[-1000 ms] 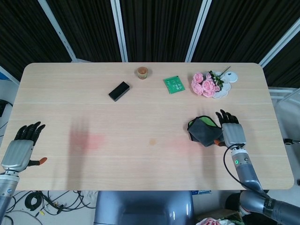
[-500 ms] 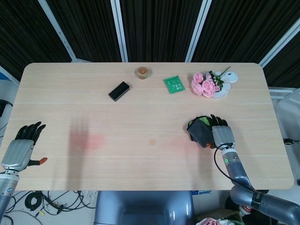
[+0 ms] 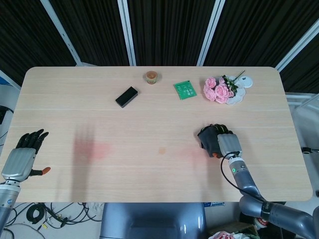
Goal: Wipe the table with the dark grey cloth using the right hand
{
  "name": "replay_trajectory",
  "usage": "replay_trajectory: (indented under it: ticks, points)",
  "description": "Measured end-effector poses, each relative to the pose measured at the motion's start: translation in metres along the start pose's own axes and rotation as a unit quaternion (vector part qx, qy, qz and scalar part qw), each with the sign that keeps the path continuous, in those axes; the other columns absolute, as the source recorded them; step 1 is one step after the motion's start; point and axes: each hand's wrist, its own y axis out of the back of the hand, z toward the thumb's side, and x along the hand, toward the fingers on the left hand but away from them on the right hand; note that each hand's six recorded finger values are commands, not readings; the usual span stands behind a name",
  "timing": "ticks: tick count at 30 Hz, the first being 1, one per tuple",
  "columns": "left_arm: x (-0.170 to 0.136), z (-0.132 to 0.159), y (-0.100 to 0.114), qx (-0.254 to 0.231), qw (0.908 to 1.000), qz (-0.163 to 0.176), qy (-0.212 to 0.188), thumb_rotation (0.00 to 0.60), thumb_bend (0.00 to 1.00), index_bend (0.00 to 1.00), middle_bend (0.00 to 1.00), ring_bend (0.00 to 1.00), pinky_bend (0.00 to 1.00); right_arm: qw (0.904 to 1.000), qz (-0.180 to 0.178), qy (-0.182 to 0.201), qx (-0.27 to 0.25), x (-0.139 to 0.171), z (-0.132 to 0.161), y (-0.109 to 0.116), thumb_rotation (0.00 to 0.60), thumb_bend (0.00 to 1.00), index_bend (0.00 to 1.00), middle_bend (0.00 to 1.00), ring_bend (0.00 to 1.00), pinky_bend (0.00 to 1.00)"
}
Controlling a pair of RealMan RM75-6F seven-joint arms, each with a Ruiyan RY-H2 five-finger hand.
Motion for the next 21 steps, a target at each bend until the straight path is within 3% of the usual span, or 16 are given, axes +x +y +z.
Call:
replay_trajectory:
  ticks: [4,8,11,14,21]
  points:
    - [0.0,0.0,0.0,-0.001,1.0,0.0,-0.001,0.6,0.0,0.0,0.0,0.0,0.0,1.0,0.005,0.006,0.0,-0.006,0.004,-0.006,0.6,0.28,0.25,0.24,0.23,0.43]
    - [0.0,0.0,0.001,-0.002,1.0,0.001,-0.002,0.6,0.0,0.0,0.0,0.0,0.0,1.0,0.004,0.008,0.0,-0.011,0.007,-0.009,0.6,0.49,0.5,0.46,0.46,0.62]
    - [0.0,0.001,0.001,-0.003,1.0,0.002,-0.005,0.6,0.0,0.0,0.0,0.0,0.0,1.0,0.004,0.008,0.003,-0.014,0.008,-0.013,0.6,0.58,0.63,0.56,0.56,0.71]
    - [0.0,0.001,0.001,-0.004,1.0,0.002,-0.006,0.6,0.0,0.0,0.0,0.0,0.0,0.9999,0.004,0.012,0.007,-0.014,0.01,-0.014,0.6,0.61,0.69,0.59,0.59,0.72]
    - [0.0,0.002,0.001,-0.007,0.9999,0.003,-0.007,0.6,0.0,0.0,0.0,0.0,0.0,0.9988,-0.015,0.047,-0.004,-0.005,0.03,-0.007,0.6,0.61,0.7,0.59,0.59,0.72]
